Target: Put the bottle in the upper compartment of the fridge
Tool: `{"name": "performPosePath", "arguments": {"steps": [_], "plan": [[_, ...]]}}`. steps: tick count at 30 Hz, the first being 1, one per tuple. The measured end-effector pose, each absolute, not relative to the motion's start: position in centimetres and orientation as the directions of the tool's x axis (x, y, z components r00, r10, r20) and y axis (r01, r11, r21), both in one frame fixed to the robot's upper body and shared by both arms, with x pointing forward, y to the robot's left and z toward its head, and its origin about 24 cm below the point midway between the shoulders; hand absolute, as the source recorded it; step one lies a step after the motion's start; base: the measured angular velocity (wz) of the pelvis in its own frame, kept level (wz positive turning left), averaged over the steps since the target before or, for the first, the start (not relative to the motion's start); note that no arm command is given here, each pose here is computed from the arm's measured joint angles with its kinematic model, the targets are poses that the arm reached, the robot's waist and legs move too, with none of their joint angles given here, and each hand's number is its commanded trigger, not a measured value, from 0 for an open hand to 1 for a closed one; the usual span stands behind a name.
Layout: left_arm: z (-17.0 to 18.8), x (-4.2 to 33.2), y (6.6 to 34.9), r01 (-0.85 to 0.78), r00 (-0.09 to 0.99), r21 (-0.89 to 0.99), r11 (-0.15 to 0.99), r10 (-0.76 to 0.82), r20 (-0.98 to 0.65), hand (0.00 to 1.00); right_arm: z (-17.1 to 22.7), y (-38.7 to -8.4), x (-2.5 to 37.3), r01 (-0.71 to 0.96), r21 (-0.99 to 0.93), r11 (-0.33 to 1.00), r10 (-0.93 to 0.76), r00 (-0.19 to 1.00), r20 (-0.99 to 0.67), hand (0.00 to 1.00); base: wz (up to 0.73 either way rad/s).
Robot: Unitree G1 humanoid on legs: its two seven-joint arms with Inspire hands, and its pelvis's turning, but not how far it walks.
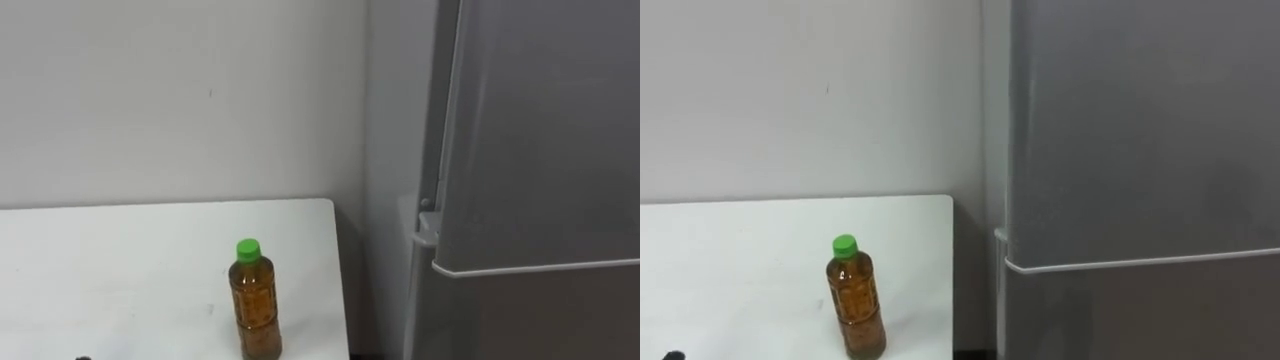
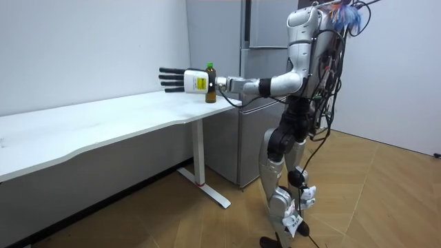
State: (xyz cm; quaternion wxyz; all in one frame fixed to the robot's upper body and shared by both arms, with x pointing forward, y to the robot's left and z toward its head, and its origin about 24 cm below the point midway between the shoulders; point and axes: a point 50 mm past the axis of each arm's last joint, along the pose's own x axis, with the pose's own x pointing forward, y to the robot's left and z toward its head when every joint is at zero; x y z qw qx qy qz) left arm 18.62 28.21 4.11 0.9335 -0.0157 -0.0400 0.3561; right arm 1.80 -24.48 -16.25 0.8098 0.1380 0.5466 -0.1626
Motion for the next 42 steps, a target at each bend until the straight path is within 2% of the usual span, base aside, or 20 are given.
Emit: {"name": "performPosePath", "arguments": {"steps": [11, 16, 22, 29, 35, 42], "plan": [[9.5, 20.4, 26.0, -0.511, 0.799, -0.154, 0.846, 0.533, 0.279, 0.0, -16.3, -24.2, 2.8, 0.401, 0.061, 0.914, -0.099, 0.366, -0.925, 0.0, 0.03], [11.9, 21.7, 23.5, -0.295, 0.855, -0.22, 0.93, 0.359, 0.374, 0.0, -16.3, -24.1, 3.4, 0.391, 0.075, 0.917, -0.086, 0.378, -0.922, 0.0, 0.0], [13.5, 22.9, 20.5, -0.069, 0.888, -0.188, 0.98, 0.147, 0.436, 0.0, -16.4, -24.1, 3.4, 0.389, 0.076, 0.918, -0.08, 0.37, -0.926, 0.0, -0.03], [16.2, 24.1, 18.3, 0.132, 0.845, -0.111, 0.985, -0.053, 0.533, 0.0, -16.3, -23.9, 4.4, 0.359, 0.091, 0.929, -0.058, 0.385, -0.921, 0.0, -0.02], [16.4, 24.4, 16.0, 0.318, 0.824, -0.153, 0.936, -0.193, 0.532, 0.0, -16.4, -23.9, 4.4, 0.365, 0.091, 0.927, -0.057, 0.375, -0.925, 0.0, -0.01], [18.1, 24.4, 13.6, 0.467, 0.745, -0.119, 0.876, -0.317, 0.588, 0.0, -16.4, -23.8, 5.2, 0.352, 0.094, 0.931, -0.048, 0.375, -0.926, 0.0, -0.01]]}}
